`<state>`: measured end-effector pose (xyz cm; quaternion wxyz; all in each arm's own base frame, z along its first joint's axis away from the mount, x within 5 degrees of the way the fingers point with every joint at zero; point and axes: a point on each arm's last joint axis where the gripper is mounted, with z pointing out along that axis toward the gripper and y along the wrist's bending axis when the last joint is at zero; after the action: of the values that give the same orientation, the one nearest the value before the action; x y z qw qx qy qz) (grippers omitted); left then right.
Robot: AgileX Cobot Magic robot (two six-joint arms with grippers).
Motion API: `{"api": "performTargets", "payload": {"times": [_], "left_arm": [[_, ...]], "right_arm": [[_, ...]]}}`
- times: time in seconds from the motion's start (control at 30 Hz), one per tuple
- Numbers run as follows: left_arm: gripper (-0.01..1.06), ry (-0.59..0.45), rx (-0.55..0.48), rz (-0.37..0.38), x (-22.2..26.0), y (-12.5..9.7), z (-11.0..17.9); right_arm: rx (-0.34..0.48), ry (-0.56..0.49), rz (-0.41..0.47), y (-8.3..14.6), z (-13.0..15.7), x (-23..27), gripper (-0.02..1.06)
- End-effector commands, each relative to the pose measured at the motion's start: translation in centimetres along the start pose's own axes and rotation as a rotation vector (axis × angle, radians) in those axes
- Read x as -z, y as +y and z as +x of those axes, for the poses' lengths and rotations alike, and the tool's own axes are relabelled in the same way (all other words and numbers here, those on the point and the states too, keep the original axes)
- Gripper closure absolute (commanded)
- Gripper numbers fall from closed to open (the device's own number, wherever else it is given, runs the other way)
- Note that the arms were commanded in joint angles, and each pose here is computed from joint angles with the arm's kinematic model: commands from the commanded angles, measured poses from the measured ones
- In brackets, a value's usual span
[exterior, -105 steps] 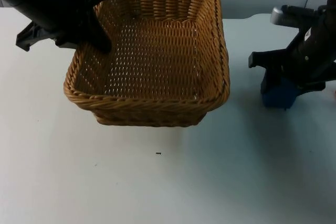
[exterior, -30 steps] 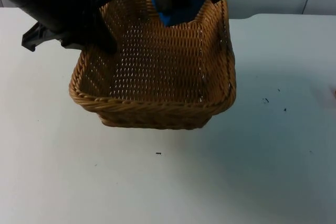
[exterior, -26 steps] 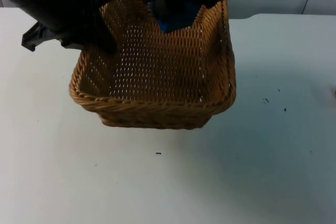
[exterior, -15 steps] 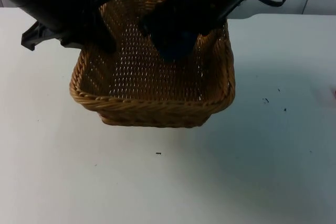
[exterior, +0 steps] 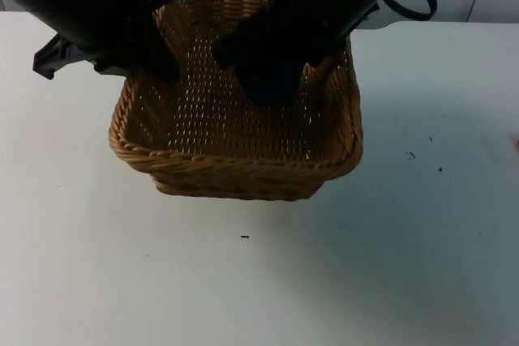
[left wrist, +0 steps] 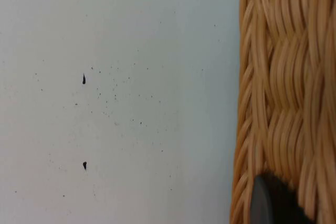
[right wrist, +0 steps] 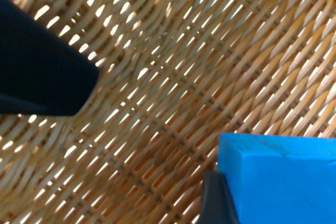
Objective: Pick up the basket with the left hand and place the blue cube into the basket with the right hand.
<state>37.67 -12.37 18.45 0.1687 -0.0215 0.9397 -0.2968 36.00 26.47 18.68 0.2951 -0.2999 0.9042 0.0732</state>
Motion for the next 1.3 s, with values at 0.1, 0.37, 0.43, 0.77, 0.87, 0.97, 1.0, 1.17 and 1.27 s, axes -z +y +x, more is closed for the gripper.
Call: {"api": "performTargets", "payload": {"times": [0.1, 0.37, 0.43, 0.77, 0.87, 0.97, 1.0, 1.17, 1.27], "left_arm": [[1.05, -0.022, 0.017, 0.033, 0.6, -0.9, -0.2], [1.05, -0.022, 0.017, 0.033, 0.6, -0.9, -0.2], [1.05, -0.022, 0.017, 0.033, 0.6, -0.9, -0.2], [1.05, -0.022, 0.017, 0.034, 0.6, -0.9, -0.2], [1.05, -0.026, 0.017, 0.032, 0.6, -0.9, -0.2], [1.05, -0.030, 0.017, 0.030, 0.6, -0.9, -0.2], [1.05, -0.030, 0.017, 0.030, 0.6, -0.9, -0.2], [1.05, -0.055, 0.022, 0.019, 0.5, -0.7, -0.5], [1.05, -0.062, 0.024, 0.014, 0.4, -0.6, -0.5]], "right_arm": [[0.020, -0.014, 0.000, 0.2, -0.3, 0.1, 0.60], [0.020, -0.009, 0.001, 0.2, -0.3, 0.1, 0.28], [0.035, -0.006, 0.002, 0.1, -0.2, 0.1, 0.24], [0.042, -0.071, 0.004, 0.0, -1.5, 2.9, 0.23], [0.040, -0.106, 0.006, -0.1, -2.1, 4.7, 0.23], [0.037, -0.135, 0.009, -0.2, -2.7, 6.6, 0.23], [0.036, -0.146, 0.010, -0.3, -2.9, 7.6, 0.23], [0.028, -0.191, 0.018, -0.6, -3.5, 12.8, 0.23], [0.035, -0.228, 0.023, -0.8, -3.6, 15.5, 0.23]]}}
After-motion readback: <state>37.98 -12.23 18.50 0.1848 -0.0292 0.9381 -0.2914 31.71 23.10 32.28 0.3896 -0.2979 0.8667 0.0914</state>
